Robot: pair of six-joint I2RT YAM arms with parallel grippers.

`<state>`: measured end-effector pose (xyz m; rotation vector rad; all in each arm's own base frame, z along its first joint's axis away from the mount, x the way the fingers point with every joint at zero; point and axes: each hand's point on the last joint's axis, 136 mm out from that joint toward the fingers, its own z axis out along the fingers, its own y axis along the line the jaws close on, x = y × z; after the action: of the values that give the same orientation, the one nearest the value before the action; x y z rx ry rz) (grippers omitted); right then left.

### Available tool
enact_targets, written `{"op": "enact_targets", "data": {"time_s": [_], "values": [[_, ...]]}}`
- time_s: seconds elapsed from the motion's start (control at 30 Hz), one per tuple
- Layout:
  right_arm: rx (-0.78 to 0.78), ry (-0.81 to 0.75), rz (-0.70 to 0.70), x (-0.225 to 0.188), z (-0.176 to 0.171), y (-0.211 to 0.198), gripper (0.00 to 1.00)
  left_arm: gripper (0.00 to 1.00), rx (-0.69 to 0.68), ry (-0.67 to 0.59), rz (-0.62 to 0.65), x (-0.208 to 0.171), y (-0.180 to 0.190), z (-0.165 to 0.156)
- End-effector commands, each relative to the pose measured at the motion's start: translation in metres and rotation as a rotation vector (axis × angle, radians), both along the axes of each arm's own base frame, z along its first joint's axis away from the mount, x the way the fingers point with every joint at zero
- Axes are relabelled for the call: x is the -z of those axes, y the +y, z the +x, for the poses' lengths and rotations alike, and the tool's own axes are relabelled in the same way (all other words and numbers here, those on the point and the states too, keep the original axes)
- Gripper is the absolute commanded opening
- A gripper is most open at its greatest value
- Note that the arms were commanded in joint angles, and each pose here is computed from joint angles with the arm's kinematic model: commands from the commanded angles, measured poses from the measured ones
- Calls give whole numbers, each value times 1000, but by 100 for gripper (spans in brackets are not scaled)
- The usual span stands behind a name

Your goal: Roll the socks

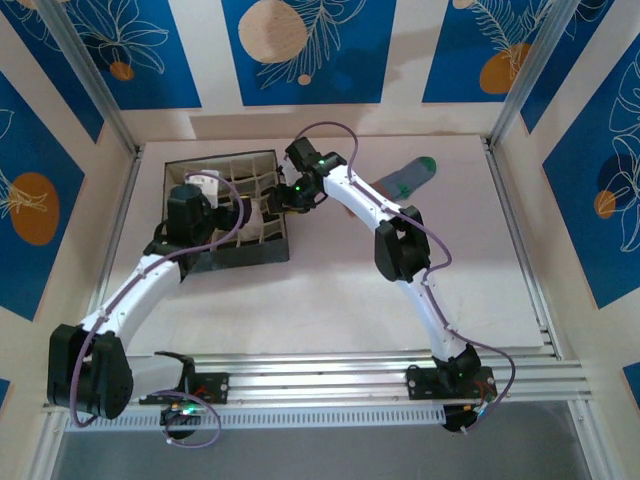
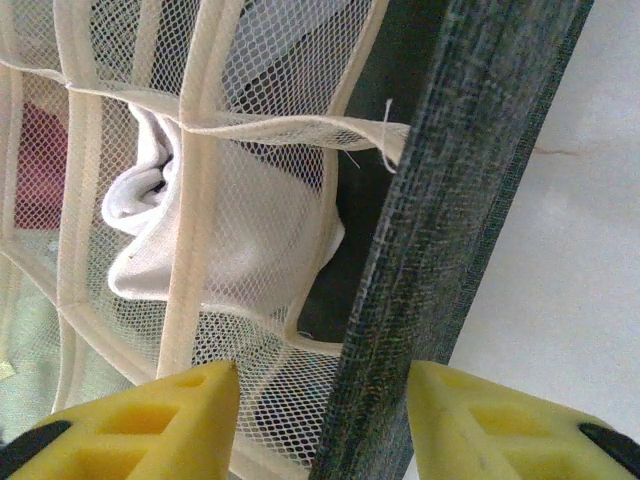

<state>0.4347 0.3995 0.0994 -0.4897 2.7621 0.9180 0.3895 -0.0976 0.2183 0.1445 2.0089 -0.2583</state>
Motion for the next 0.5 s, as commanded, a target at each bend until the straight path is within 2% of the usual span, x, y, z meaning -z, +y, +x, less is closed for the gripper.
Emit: {"op": "enact_targets", "data": {"time_s": [0.0,0.2,0.37,0.47], "values": [[-19,-73,58,-51,4,-14,49,94,114,72,-74,6,-27,-4],[22,-89,30,-63,8,-58,51,88,217,155,-41,28,-76,-1],[138,-44,-67,-39,25,-122,51,87,292,197,23,38,-118,1],[196,-7,-117,-18,40,-155,46,86,327,211,57,45,-138,1]]}}
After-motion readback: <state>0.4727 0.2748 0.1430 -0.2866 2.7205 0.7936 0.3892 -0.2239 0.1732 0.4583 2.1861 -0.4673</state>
